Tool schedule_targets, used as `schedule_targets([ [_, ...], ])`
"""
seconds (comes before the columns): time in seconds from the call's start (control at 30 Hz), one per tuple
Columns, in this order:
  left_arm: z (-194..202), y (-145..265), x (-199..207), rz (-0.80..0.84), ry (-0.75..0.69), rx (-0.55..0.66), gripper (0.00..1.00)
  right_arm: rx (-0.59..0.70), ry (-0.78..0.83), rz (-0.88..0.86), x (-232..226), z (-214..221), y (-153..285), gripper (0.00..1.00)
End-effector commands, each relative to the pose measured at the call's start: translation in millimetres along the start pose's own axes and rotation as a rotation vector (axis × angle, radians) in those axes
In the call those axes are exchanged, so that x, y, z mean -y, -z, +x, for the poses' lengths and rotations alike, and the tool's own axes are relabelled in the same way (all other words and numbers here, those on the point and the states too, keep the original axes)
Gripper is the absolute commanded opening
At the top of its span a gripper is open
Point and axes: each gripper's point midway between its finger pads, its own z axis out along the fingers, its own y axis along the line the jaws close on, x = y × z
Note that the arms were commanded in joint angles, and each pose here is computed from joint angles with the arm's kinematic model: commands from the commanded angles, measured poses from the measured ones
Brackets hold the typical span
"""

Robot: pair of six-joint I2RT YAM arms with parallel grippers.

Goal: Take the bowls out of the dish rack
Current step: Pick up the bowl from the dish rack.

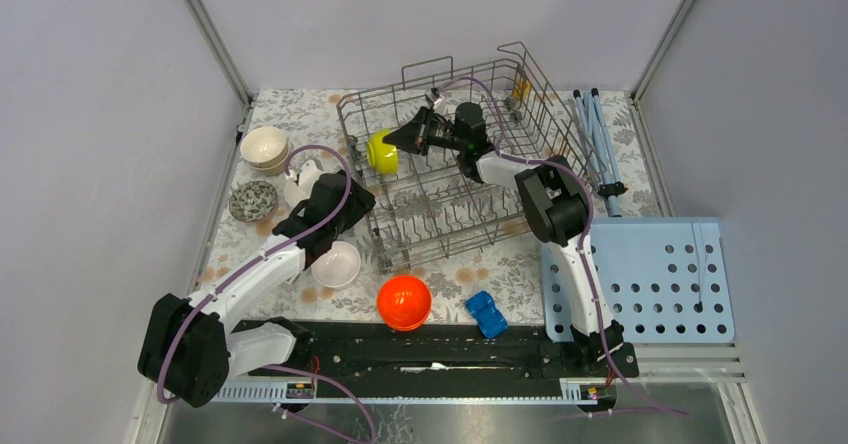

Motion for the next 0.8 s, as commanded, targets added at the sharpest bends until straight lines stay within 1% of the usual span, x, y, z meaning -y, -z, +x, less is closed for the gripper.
schedule_targets([
  [0.0, -21, -4, 2, -0.017, 0.02, 0.078, 0.64, 0.013, 0.068, -0.194, -69, -21, 20, 0.0],
  [0.4, -30, 6, 7, -0.008, 0.027, 0.093, 0.64, 0.042, 0.102, -0.242, -105, -32, 36, 0.0],
  [0.77, -54, 45, 22, 0.065, 0.05, 0.142, 0.65, 0.066, 0.147, -0.317, -158, -28, 50, 0.0],
])
